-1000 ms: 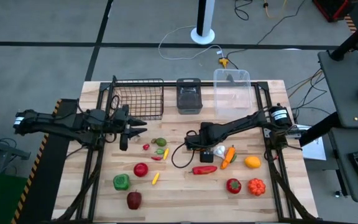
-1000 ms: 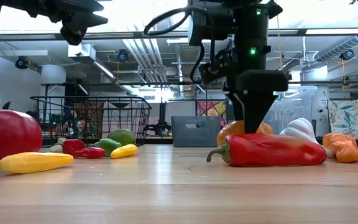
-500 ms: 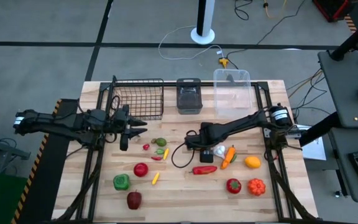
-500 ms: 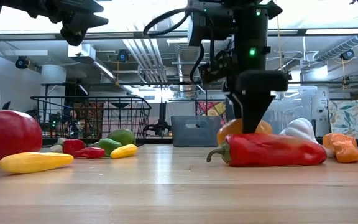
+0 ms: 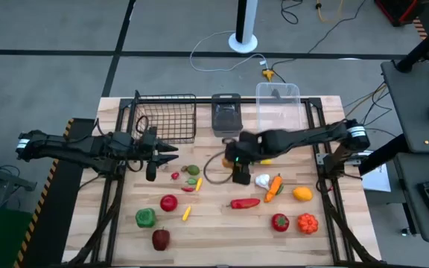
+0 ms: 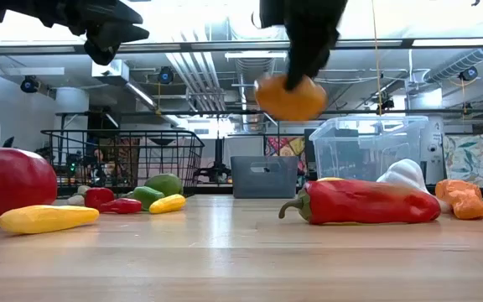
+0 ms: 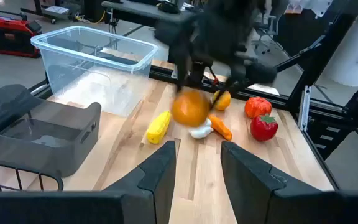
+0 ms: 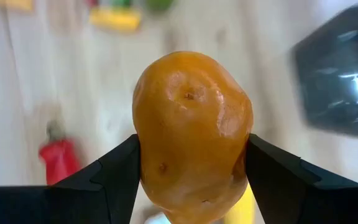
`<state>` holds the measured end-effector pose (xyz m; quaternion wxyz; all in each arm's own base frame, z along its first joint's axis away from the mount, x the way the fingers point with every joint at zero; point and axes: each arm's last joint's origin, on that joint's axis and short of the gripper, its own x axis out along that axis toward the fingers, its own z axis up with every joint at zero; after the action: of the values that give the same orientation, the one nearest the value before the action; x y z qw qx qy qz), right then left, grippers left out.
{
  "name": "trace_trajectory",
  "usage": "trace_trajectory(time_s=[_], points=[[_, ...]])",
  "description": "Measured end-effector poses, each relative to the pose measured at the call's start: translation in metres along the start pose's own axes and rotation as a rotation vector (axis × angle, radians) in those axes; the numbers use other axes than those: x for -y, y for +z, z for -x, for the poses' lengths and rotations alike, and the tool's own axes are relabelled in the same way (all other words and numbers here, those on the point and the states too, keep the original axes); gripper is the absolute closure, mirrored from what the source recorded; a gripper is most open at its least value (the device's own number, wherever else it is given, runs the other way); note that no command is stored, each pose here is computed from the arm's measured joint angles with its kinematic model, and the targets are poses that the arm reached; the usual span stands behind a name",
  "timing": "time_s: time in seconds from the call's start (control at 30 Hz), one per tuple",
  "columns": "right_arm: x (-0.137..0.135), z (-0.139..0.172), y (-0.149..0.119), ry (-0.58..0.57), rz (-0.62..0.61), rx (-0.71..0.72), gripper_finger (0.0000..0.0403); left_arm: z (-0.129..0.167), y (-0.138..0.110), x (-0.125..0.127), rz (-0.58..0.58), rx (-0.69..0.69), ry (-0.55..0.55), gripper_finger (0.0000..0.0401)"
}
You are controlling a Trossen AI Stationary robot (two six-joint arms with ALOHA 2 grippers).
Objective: Sort produce into baskets
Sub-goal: Put the potato into the transparent bin
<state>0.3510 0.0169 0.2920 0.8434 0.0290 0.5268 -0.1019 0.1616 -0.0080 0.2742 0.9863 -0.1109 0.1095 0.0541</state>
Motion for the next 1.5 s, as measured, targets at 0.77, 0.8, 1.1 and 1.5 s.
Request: trace_trajectory(time_s=[0.77, 0.8, 1.1, 1.5], points=[[0.229, 0.068, -0.054, -0.457, -0.859, -0.200, 0.0156, -0.009, 0.002, 0.002, 0.019, -0.002, 0.000, 0.0288], [0.230, 0.065, -0.056, -0.457, -0.858, -0.209, 0.0156, -0.009, 0.002, 0.002, 0.019, -0.002, 0.000, 0.0288], [0.227, 0.034, -0.072, -0.450, -0.836, -0.292, 0.0156, -0.009, 0.001, 0.002, 0.019, -0.004, 0.001, 0.0288], [0.235, -0.004, -0.094, -0.385, -0.878, -0.279, 0.0156, -0.009, 0.001, 0.002, 0.019, -0.005, 0.001, 0.0288]])
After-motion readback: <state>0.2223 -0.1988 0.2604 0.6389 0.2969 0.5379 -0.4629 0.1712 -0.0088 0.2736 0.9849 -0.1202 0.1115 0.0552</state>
